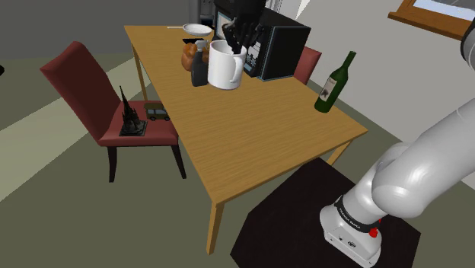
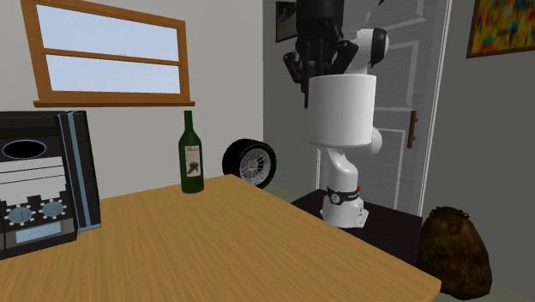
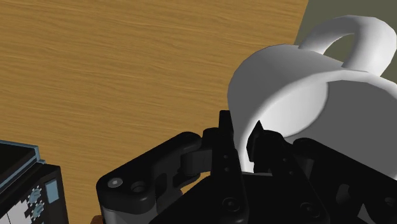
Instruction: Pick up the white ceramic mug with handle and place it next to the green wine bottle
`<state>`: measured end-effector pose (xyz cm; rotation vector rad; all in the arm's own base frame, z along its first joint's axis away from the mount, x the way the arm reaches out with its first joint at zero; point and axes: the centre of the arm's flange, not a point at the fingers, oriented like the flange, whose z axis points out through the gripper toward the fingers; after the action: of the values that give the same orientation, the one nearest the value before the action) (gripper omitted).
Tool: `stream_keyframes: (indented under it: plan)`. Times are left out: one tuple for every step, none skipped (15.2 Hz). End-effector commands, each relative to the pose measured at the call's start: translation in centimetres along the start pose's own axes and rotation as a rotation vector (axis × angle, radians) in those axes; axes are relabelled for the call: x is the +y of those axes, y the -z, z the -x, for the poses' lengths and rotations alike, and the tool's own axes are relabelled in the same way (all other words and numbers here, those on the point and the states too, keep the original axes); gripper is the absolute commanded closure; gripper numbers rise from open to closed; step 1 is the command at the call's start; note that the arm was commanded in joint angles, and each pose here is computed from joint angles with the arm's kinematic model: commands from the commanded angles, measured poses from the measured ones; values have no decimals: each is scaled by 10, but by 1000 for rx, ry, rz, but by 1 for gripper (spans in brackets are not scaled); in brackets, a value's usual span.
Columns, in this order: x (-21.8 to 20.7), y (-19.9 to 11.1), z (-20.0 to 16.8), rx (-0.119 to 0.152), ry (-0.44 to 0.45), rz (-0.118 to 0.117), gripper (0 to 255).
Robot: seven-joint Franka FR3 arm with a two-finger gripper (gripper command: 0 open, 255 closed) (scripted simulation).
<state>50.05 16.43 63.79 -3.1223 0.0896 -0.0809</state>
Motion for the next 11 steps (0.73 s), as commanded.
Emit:
stream_keyframes:
  plan:
    - [-1, 11, -1, 0, 0, 0, 255]
    - [-1, 17, -1, 0, 0, 0, 255]
    - [-1, 22, -1, 0, 0, 0, 255]
    - [-1, 27, -2, 0, 0, 0, 255]
    - [-1, 33, -2, 0, 0, 0, 255]
    - [-1, 38, -2, 0, 0, 0, 255]
    - [-1, 43, -2, 0, 0, 0, 255]
    - [-2, 48, -3, 0, 0, 0, 255]
    - [-2, 54, -3, 0, 0, 0, 255]
    - [-2, 59, -3, 0, 0, 0, 255]
    - [-2, 64, -3, 0, 0, 0, 255]
